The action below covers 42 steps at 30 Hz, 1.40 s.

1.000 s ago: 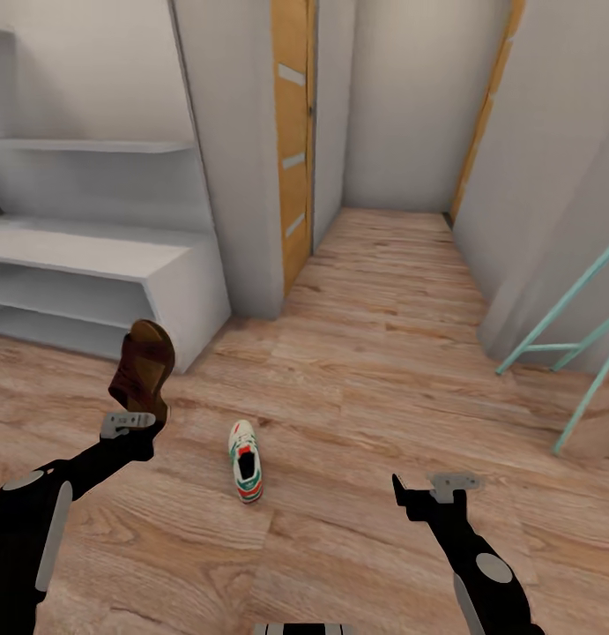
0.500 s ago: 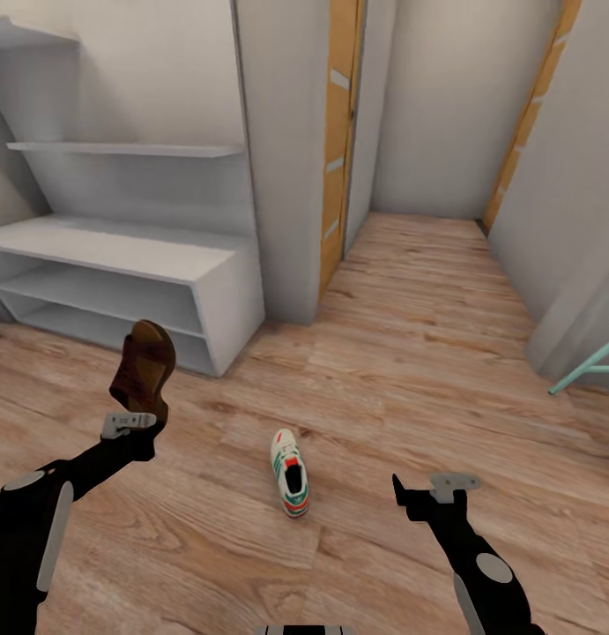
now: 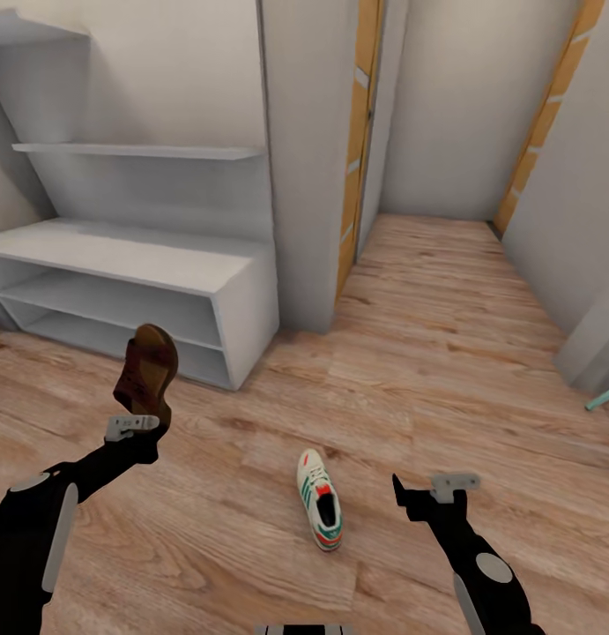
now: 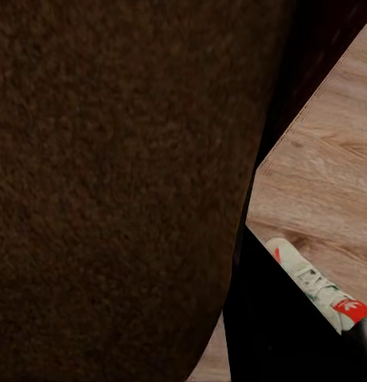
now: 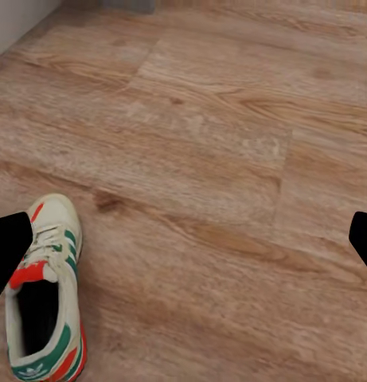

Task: Pick up the two gym shoes and the two sandals from the corridor floor and place them onto the hallstand (shoe rack) in the corridor, making sure they are on the rack and not on the floor. Arrange them so the two gym shoes are next to each other and the two sandals are next to each other.

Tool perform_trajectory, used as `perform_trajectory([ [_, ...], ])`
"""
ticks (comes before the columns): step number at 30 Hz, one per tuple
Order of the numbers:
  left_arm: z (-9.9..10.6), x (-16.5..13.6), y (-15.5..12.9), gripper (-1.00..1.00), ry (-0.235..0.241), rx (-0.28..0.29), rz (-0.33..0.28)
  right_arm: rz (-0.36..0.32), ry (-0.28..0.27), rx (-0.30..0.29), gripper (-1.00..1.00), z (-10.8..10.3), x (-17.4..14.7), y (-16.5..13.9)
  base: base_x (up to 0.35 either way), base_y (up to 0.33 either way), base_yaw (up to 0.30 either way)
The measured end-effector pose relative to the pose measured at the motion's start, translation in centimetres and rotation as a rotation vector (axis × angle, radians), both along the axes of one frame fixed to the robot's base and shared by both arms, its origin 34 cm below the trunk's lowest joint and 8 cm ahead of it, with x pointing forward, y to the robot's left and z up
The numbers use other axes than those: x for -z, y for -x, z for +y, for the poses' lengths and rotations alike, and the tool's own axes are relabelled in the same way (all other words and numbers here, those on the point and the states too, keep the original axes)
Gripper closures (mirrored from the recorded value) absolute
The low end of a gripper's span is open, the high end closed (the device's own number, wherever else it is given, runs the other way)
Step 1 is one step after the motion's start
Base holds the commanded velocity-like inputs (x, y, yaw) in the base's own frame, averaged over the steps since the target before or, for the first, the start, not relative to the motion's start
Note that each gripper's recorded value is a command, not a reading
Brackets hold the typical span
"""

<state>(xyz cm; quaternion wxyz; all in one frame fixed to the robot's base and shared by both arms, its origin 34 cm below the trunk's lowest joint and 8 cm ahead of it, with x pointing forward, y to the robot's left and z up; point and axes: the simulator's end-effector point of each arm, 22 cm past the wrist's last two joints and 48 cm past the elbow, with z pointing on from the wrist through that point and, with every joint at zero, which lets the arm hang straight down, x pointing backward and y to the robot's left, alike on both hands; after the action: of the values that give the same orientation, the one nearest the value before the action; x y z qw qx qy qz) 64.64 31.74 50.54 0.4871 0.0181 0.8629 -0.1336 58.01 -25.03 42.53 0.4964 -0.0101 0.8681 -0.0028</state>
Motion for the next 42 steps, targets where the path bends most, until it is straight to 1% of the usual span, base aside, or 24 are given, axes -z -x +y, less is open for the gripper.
perform_trajectory([
  [5, 0.0, 0.1, 0.0, 1.00, 0.002, -0.001, 0.002, 0.000, -0.002, -0.005, -1.00, 0.3, 0.0, 0.0, 0.222, 0.282, 0.000],
  [6, -0.1, 0.1, 0.0, 1.00, 0.002, 0.000, 0.002, 0.000, -0.006, -0.023, -1.00, 1.1, 0.0, 0.0, 0.197, 0.283, 0.000],
  [12, -0.1, 0.1, 0.0, 1.00, 0.002, 0.000, 0.002, 0.000, -0.005, -0.032, -1.00, 1.6, 0.0, 0.0, 0.147, 0.294, 0.000],
  [16, 0.0, 0.1, 0.0, 1.00, 0.002, -0.001, 0.001, 0.001, -0.005, -0.032, -1.00, 1.6, 0.0, 0.0, 0.095, 0.053, -0.042],
  [21, 0.0, 0.1, 0.0, 1.00, -0.001, -0.002, 0.000, 0.002, -0.005, -0.031, -1.00, 1.6, 0.1, 0.1, 0.019, 0.009, -0.185],
  [29, 0.1, 0.1, 0.0, 1.00, -0.004, -0.002, -0.002, 0.005, -0.013, -0.028, -1.00, 1.6, 0.2, 0.1, 0.002, 0.001, -0.020],
  [35, -0.1, 0.1, 0.0, 1.00, -0.004, 0.002, -0.002, 0.007, -0.012, -0.028, -1.00, 1.6, 0.3, 0.1, -0.028, 0.000, 0.208],
  [42, -0.2, 0.1, 0.0, 1.00, -0.003, 0.004, -0.001, 0.008, -0.013, -0.028, -1.00, 1.6, 0.3, 0.1, -0.205, 0.000, 0.285],
])
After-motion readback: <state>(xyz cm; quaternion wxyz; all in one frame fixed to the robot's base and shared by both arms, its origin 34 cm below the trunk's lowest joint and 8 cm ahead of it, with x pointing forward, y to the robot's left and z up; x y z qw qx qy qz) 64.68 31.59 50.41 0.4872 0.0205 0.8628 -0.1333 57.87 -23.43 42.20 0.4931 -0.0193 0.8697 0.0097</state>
